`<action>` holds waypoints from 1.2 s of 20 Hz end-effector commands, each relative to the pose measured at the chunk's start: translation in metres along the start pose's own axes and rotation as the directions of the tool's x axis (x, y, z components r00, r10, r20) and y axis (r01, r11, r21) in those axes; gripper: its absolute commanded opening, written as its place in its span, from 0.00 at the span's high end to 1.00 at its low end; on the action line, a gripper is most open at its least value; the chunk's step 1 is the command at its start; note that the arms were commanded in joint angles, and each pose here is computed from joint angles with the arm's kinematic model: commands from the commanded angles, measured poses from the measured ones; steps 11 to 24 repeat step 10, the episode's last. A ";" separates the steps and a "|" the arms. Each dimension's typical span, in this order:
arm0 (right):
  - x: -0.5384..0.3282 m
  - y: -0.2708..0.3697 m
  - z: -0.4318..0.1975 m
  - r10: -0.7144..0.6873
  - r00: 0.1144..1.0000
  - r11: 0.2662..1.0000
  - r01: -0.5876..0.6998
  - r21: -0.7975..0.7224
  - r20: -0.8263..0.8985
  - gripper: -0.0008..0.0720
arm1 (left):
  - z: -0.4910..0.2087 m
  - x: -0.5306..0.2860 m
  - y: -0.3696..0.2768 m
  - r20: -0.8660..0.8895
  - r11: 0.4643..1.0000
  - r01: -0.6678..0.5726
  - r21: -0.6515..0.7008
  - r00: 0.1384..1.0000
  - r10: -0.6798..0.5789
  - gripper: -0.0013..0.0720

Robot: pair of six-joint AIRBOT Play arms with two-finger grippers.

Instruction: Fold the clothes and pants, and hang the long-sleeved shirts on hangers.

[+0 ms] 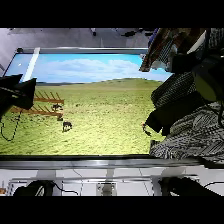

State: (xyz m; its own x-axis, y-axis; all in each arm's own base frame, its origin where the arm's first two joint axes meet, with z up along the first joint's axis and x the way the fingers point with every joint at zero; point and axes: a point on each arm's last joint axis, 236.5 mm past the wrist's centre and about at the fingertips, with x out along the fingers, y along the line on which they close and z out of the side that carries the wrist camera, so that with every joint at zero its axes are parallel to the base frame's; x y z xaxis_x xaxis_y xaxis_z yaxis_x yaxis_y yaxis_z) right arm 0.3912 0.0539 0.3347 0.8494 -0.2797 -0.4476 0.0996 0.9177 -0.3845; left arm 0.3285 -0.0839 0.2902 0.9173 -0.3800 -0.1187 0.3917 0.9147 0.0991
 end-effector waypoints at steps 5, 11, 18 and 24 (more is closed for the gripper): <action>0.014 -0.009 -0.006 -0.025 0.999 1.000 0.025 0.011 -0.033 0.19 | 0.001 0.000 0.001 0.004 1.000 -0.007 0.002 1.000 0.007 0.31; 0.014 -0.009 -0.006 -0.024 0.999 1.000 0.025 0.011 -0.033 0.19 | 0.001 0.000 0.002 0.004 1.000 -0.007 0.002 1.000 0.007 0.31; 0.014 -0.009 -0.006 -0.024 0.999 1.000 0.025 0.011 -0.033 0.19 | 0.001 0.000 0.002 0.004 1.000 -0.007 0.002 1.000 0.007 0.31; 0.014 -0.009 -0.006 -0.024 0.999 1.000 0.025 0.011 -0.033 0.19 | 0.001 0.000 0.002 0.004 1.000 -0.007 0.002 1.000 0.007 0.31</action>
